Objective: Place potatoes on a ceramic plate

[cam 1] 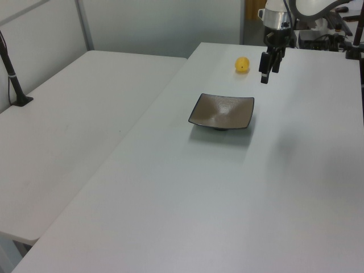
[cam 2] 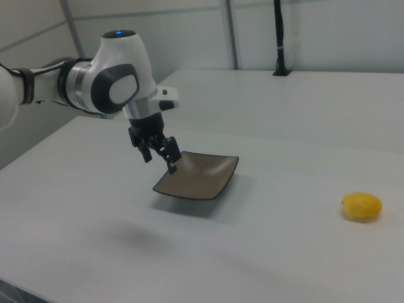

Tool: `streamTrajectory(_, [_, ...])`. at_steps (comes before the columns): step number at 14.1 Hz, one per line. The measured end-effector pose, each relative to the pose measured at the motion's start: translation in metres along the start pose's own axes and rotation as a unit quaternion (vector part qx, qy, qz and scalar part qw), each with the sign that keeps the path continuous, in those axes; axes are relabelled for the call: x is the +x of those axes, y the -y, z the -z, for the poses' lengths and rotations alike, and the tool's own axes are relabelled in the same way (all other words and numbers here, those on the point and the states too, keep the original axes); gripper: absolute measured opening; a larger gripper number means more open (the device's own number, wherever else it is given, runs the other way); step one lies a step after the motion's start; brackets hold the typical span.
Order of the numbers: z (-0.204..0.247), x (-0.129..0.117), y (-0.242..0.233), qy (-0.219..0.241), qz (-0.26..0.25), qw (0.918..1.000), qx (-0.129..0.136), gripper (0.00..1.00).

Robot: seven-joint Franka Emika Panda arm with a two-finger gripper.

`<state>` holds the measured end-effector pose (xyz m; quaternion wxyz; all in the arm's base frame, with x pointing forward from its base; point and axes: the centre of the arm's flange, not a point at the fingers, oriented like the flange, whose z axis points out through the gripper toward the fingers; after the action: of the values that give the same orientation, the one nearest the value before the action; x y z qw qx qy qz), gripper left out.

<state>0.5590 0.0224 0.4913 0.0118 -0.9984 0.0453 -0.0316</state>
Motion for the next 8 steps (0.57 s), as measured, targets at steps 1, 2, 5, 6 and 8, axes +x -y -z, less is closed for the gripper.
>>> streamTrajectory(1, [0.0020,0.0014,-0.0051,-0.002,-0.004,1.0000,0.000,1.00])
streamTrajectory(2, [0.0020,0.0014,-0.0053,-0.002,-0.005,1.0000,0.000,1.00])
streamTrajectory(5, [0.0020,0.0015,-0.0058,-0.002,-0.005,1.0000,0.000,1.00])
streamTrajectory(6, [0.0020,0.0015,-0.0058,-0.002,-0.005,1.0000,0.000,1.00])
streamTrajectory(8, [0.0020,0.0015,-0.0059,-0.002,-0.005,1.0000,0.000,1.00])
